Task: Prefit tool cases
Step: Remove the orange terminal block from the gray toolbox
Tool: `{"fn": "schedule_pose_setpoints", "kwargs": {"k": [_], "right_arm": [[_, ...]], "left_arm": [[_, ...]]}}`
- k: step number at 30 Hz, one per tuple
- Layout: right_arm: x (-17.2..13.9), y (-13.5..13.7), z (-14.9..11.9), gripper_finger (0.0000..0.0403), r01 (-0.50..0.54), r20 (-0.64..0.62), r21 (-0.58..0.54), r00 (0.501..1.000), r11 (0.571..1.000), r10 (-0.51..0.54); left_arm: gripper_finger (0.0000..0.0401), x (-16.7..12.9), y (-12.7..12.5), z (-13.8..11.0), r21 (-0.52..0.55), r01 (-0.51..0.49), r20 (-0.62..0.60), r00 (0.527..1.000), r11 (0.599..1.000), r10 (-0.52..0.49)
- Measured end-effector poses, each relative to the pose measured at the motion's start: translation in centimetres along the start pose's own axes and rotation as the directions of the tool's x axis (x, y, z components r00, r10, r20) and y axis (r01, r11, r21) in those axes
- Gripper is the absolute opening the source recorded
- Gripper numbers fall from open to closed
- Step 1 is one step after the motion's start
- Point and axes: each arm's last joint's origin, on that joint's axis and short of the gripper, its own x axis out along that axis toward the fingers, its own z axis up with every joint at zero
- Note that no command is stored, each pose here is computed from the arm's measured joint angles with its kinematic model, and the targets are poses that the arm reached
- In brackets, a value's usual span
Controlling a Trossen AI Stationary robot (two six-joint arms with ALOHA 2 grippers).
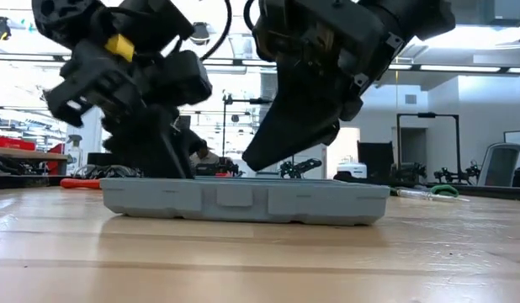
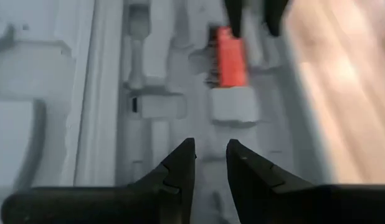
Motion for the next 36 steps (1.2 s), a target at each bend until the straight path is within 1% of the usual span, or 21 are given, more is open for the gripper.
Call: {"fn": "schedule_pose_setpoints", "kwargs": {"k": [4, 7, 12, 14, 17, 20, 25, 28, 31, 36], "right_arm": [[-0.1, 0.2, -0.2, 0.0087, 0.002, -0.012, -0.003, 1.000, 1.000, -0.002], [-0.1, 0.2, -0.5, 0.0087, 0.011, -0.036, -0.012, 0.999, 1.000, -0.011], [-0.1, 0.0, -1.1, 0.0088, 0.027, -0.092, -0.034, 0.995, 0.999, -0.030], [-0.1, 0.0, -1.2, 0.0092, 0.012, -0.110, -0.062, 0.994, 0.998, -0.019], [-0.1, 0.0, -1.1, 0.0111, -0.008, -0.116, -0.079, 0.993, 0.997, -0.002], [-0.1, -0.3, -0.9, 0.0140, -0.029, -0.122, -0.077, 0.992, 0.997, 0.019], [0.0, -0.6, -0.8, 0.0195, -0.028, -0.127, -0.069, 0.992, 0.997, 0.019], [0.0, -0.9, -0.8, 0.0217, -0.018, -0.137, -0.060, 0.991, 0.998, 0.010], [-0.1, -1.1, -0.9, 0.0227, -0.008, -0.158, -0.061, 0.987, 0.998, -0.002], [-0.2, -1.4, -1.4, 0.0228, 0.011, -0.204, -0.070, 0.979, 0.998, -0.026]], "left_arm": [[0.0083, 1.8, 0.1, 0.4, -0.025, 0.013, 0.008, 1.000, 1.000, -0.013], [0.0083, 2.9, 0.0, 1.1, -0.017, 0.016, 0.000, 1.000, 1.000, -0.016], [0.0083, 3.5, 0.2, 2.2, 0.018, 0.009, -0.015, 1.000, 1.000, -0.009], [0.0083, 3.5, 0.6, 2.3, 0.017, 0.002, -0.023, 1.000, 1.000, -0.002], [0.0083, 3.5, 1.0, 2.2, 0.011, -0.007, -0.036, 0.999, 1.000, 0.008], [0.0083, 3.5, 1.1, 2.2, 0.008, -0.011, -0.043, 0.999, 1.000, 0.011], [0.0083, 3.5, 1.1, 2.1, 0.008, -0.012, -0.043, 0.999, 1.000, 0.013], [0.0083, 3.5, 1.1, 2.1, 0.008, -0.013, -0.044, 0.999, 1.000, 0.014], [0.0083, 3.5, 1.1, 2.1, 0.008, -0.014, -0.045, 0.999, 1.000, 0.014], [0.0083, 3.5, 1.1, 2.0, 0.008, -0.014, -0.047, 0.999, 1.000, 0.015]]}}
